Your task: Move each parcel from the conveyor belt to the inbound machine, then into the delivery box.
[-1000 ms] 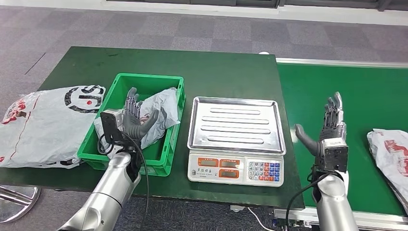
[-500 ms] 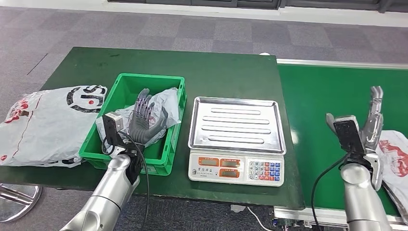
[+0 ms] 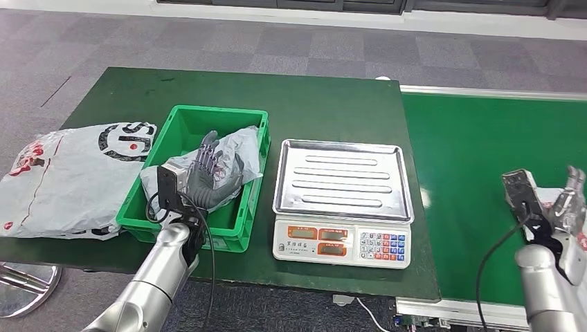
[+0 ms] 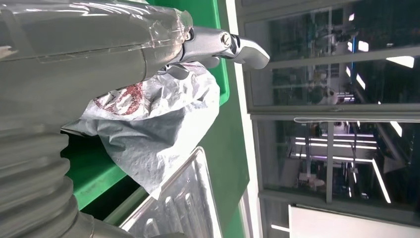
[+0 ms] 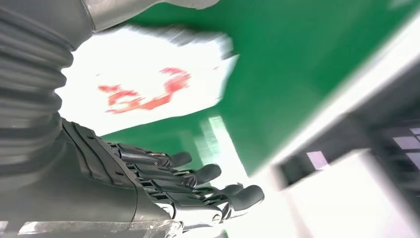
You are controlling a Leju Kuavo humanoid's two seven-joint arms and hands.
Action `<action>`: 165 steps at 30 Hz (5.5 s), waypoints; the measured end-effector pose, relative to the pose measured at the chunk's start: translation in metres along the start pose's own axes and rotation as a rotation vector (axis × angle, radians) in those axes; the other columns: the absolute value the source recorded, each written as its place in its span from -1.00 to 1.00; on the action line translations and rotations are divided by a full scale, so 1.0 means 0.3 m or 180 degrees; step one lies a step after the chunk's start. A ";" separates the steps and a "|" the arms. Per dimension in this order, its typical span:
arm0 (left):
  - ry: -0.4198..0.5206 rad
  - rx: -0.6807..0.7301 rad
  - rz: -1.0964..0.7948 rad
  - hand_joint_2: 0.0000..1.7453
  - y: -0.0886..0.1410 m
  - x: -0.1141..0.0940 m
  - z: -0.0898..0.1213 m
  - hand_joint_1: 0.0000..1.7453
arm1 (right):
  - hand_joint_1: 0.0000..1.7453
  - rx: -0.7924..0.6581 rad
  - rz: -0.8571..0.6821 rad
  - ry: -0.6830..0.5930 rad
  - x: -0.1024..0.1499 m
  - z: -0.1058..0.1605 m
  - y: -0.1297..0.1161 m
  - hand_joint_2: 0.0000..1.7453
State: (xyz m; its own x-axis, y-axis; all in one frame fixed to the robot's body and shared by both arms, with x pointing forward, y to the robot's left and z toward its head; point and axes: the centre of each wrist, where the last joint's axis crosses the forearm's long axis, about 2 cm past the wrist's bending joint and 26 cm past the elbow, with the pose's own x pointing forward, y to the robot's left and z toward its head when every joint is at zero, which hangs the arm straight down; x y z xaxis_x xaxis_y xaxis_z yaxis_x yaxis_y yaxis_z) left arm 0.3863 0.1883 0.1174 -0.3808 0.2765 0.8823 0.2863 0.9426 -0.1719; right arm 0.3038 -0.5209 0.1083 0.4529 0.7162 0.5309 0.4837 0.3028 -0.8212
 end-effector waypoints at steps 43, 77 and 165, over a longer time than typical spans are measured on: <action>0.0339 -0.0007 -0.0353 1.00 0.034 -0.027 -0.016 -1.00 | 1.00 0.1940 0.1083 0.1835 -0.249 0.006 0.001 1.00; 0.0302 -0.0093 -0.0373 1.00 0.015 -0.025 -0.026 -1.00 | 1.00 -0.1557 -0.0600 -0.2232 0.257 0.171 -0.094 1.00; -0.0162 0.0268 -0.0365 1.00 -0.027 0.024 -0.006 -1.00 | -1.00 0.0090 -0.2317 -0.1149 0.312 0.294 0.286 1.00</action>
State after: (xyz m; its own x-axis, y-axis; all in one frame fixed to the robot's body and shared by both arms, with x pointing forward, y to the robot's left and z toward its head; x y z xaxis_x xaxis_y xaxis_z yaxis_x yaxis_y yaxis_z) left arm 0.3830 0.1824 0.1259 -0.4514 0.1733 0.8753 0.1645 0.9803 -0.1093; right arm 0.3218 -0.3726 0.0690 -0.2396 0.4907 0.8377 0.5426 0.7832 -0.3036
